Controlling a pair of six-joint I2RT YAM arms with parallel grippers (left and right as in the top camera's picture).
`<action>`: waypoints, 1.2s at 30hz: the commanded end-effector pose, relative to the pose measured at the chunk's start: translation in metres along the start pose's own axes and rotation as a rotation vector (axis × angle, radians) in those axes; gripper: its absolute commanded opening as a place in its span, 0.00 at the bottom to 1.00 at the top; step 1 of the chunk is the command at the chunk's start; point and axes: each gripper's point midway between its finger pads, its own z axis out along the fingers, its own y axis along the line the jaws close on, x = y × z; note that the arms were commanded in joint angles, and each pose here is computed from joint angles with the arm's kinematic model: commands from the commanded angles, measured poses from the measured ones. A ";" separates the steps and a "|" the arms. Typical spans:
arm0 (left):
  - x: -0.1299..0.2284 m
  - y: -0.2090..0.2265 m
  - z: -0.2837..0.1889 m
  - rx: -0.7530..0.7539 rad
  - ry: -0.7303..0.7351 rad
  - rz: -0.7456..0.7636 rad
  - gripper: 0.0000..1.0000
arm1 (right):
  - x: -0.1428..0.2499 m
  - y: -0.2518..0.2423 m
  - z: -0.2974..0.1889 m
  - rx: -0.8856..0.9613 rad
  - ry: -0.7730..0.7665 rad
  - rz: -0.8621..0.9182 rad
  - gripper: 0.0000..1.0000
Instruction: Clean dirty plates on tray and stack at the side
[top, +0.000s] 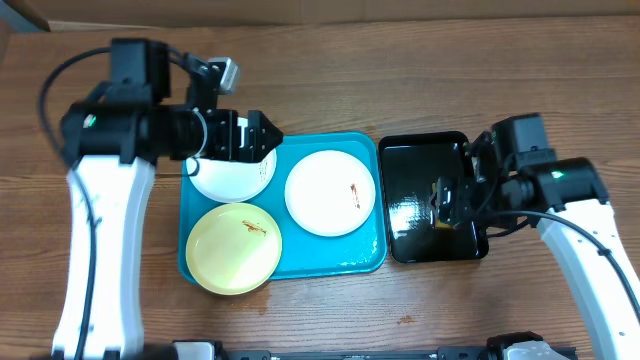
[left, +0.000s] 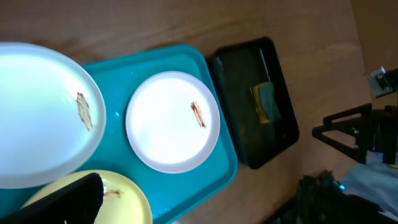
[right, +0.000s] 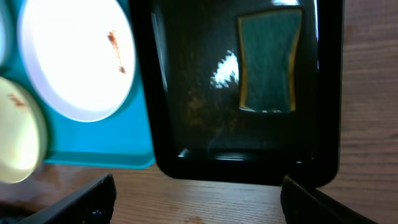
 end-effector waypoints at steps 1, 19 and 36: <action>-0.001 0.000 0.017 0.065 0.064 -0.064 1.00 | 0.003 -0.014 0.011 0.077 -0.010 0.064 0.86; 0.041 0.011 0.121 -0.104 0.359 -0.036 0.65 | -0.013 -0.039 0.075 0.114 -0.104 0.077 0.85; 0.056 0.060 0.154 -0.287 0.460 -0.122 0.60 | -0.010 -0.050 0.111 0.146 -0.019 0.086 0.89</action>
